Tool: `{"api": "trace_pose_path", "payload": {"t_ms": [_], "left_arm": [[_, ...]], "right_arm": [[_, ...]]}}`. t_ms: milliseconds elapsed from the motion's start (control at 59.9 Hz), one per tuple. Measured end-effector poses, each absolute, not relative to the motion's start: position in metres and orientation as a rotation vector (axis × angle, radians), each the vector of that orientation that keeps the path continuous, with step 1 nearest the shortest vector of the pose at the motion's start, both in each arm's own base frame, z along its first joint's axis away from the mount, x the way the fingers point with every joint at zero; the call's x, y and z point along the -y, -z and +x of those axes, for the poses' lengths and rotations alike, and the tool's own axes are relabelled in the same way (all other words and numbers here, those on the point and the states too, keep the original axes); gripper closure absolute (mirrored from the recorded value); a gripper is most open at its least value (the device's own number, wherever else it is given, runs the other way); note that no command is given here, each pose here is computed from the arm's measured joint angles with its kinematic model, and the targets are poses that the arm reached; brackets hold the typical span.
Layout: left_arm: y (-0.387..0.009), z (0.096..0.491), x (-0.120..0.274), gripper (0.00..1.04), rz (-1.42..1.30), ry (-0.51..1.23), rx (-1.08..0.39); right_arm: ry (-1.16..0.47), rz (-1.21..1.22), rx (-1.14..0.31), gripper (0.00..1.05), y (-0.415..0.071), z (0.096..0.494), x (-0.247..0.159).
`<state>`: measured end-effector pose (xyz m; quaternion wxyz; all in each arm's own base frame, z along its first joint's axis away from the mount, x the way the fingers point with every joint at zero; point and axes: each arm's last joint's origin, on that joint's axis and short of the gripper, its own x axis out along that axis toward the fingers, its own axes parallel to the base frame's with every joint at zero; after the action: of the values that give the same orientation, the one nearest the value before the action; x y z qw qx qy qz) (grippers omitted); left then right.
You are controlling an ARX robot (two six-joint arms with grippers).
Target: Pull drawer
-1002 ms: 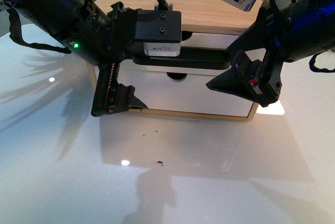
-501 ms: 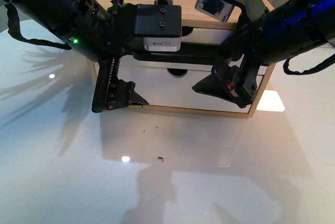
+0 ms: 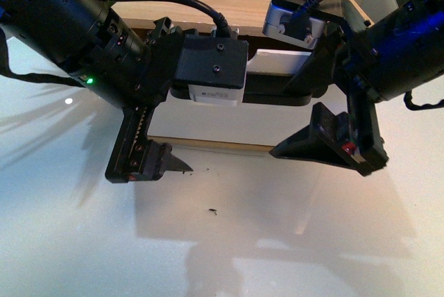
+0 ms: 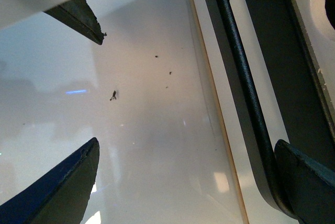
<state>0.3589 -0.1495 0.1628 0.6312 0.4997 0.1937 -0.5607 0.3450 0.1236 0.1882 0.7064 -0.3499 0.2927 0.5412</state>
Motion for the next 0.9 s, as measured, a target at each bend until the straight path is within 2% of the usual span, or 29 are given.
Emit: {"api": "trace_pose_path", "payload": {"t_ms": [451,635,752,902], "left_arm": [[-0.172,0.301,0.135,0.07,1.183,1.344,-0.429],[-0.183,0.290,0.133,0.07,1.107,1.299,-0.307],[-0.204,0.280,0.131,0.07,0.996,1.214,-0.159],[-0.221,0.263,0.124,0.07,0.897,1.108,-0.071]], "right_arm": [[-1.290,-0.782,-0.653,0.09,-0.189,0.290,-0.118],[-1.275,-0.678,-0.595,0.09,-0.190,0.271,-0.116],[-1.213,-0.552,-0.500,0.09,-0.201,0.253,-0.110],[-1.122,-0.444,-0.407,0.09,-0.217,0.232,-0.098]]}}
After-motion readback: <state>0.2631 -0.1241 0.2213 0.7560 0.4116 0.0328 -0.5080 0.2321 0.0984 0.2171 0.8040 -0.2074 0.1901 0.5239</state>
